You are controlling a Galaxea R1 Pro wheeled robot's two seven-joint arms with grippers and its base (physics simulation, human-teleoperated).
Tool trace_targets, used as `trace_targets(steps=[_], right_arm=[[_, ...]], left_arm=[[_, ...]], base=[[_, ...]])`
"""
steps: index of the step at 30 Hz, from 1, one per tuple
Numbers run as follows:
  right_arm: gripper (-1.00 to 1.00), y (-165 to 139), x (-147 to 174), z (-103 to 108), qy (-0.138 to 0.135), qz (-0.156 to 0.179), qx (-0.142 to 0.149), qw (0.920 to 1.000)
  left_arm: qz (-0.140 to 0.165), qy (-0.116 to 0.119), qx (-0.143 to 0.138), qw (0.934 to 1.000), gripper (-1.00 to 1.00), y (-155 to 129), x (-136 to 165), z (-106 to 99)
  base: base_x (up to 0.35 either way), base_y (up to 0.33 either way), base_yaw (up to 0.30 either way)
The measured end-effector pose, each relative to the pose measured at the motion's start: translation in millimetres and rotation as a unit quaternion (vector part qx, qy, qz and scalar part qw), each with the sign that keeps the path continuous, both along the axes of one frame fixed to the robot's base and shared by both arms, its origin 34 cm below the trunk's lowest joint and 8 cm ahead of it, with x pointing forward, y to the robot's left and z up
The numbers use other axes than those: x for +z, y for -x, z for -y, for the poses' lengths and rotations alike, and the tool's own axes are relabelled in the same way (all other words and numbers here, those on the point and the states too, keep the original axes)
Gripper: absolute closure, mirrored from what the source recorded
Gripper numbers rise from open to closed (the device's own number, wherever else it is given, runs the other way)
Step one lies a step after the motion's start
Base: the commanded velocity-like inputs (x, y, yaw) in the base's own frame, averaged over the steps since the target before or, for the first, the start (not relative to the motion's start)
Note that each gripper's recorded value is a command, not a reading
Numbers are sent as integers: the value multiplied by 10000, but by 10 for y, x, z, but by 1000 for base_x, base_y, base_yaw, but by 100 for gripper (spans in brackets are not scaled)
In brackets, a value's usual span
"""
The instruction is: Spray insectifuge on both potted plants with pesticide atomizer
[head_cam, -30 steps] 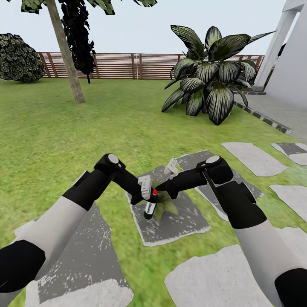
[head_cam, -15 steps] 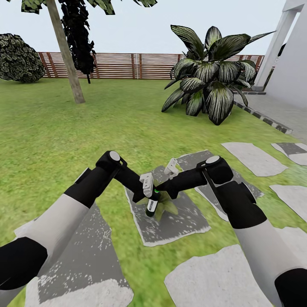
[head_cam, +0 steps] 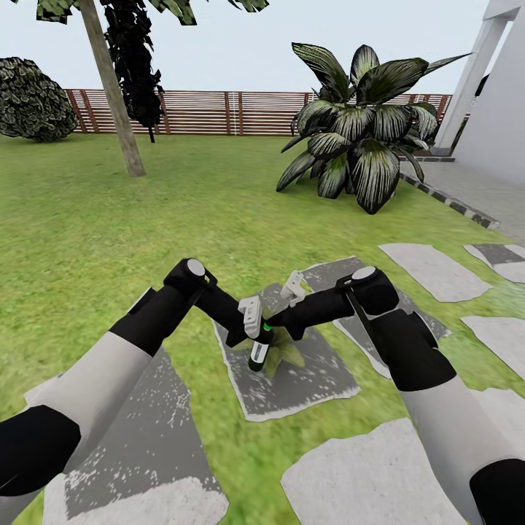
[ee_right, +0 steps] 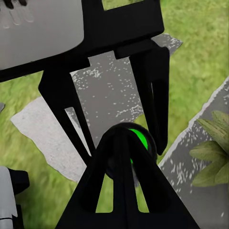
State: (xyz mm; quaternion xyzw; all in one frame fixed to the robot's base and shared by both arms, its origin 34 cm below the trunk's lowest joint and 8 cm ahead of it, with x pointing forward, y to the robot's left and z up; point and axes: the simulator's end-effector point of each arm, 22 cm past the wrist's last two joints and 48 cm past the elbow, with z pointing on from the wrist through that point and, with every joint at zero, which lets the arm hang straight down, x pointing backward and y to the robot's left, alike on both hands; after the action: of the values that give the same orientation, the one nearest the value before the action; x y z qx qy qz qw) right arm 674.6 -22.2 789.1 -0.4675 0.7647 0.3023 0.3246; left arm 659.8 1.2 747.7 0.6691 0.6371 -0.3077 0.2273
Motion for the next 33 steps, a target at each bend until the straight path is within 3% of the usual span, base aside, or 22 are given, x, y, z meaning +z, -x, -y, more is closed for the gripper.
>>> trace_targets(steps=[8, 11, 15, 19, 21, 22, 24, 25, 26, 27, 28, 29, 30, 31, 32, 33], right_arm=[[100, -1, 0, 0, 1, 1, -1, 10000], [100, -1, -1, 0, 1, 0, -1, 10000], [100, -2, -3, 5, 4, 0, -3, 10000], [100, -10, 9, -2, 3, 207, 138, 9997], [100, -45, -31, 103, 103, 299, 126, 9994], [100, -73, -101, 241, 221, 292, 53, 9993], [100, -128, -176, 436, 369, 282, -89, 9989], [100, -200, -230, 672, 535, 294, -270, 9978], [100, -241, -252, 801, 610, 289, -383, 9970], [100, -388, -263, 1076, 693, 319, -747, 9943], [-100, -711, -186, 1576, 691, 474, -1576, 9839], [-100, -1064, 21, 2250, 553, 757, -2706, 9581], [-100, -1197, 143, 2635, 456, 899, -3305, 9384], [-100, -1298, 239, 3033, 422, 1044, -3913, 9134], [-100, -1352, 292, 3328, 448, 1153, -4367, 8910], [-100, -1372, 317, 3473, 480, 1212, -4592, 8787]], left_arm=[[62, -39, -74, 9999, 100, 4, -77, -64], [-173, -194, 29, 9997, 100, 10, -319, -239], [-472, -632, 253, 9966, 100, -34, -754, -729], [-546, -905, 600, 9926, 100, -126, -883, -1237], [-548, -1007, 760, 9905, 100, -171, -900, -1462], [-540, -984, 905, 9895, 100, -223, -866, -1579], [-511, -619, 1314, 9881, 100, -389, -681, -1676], [-548, -206, 1791, 9821, 100, -555, -477, -1762], [-618, -8, 2045, 9769, 100, -625, -386, -1805], [-749, 198, 2431, 9669, 100, -717, -287, -1879], [-712, 256, 3066, 9488, 100, -921, -259, -2023], [-710, 195, 3617, 9294, 100, -1072, -290, -2156], [-740, 152, 3840, 9203, 100, -1117, -312, -2210], [-807, 96, 4071, 9098, 100, -1152, -342, -2267], [-893, 56, 4232, 9016, 100, -1164, -364, -2301], [-956, 37, 4315, 8970, 100, -1165, -376, -2316]], base=[[0, 0, 0], [0, 0, 0], [0, 0, 0], [0, 0, 0], [0, 0, 0], [0, 0, 0], [0, 0, 0], [0, 0, 0], [0, 0, 0], [0, 0, 0], [0, 0, 0], [0, 0, 0], [0, 0, 0], [0, 0, 0], [0, 0, 0], [0, 0, 0]])
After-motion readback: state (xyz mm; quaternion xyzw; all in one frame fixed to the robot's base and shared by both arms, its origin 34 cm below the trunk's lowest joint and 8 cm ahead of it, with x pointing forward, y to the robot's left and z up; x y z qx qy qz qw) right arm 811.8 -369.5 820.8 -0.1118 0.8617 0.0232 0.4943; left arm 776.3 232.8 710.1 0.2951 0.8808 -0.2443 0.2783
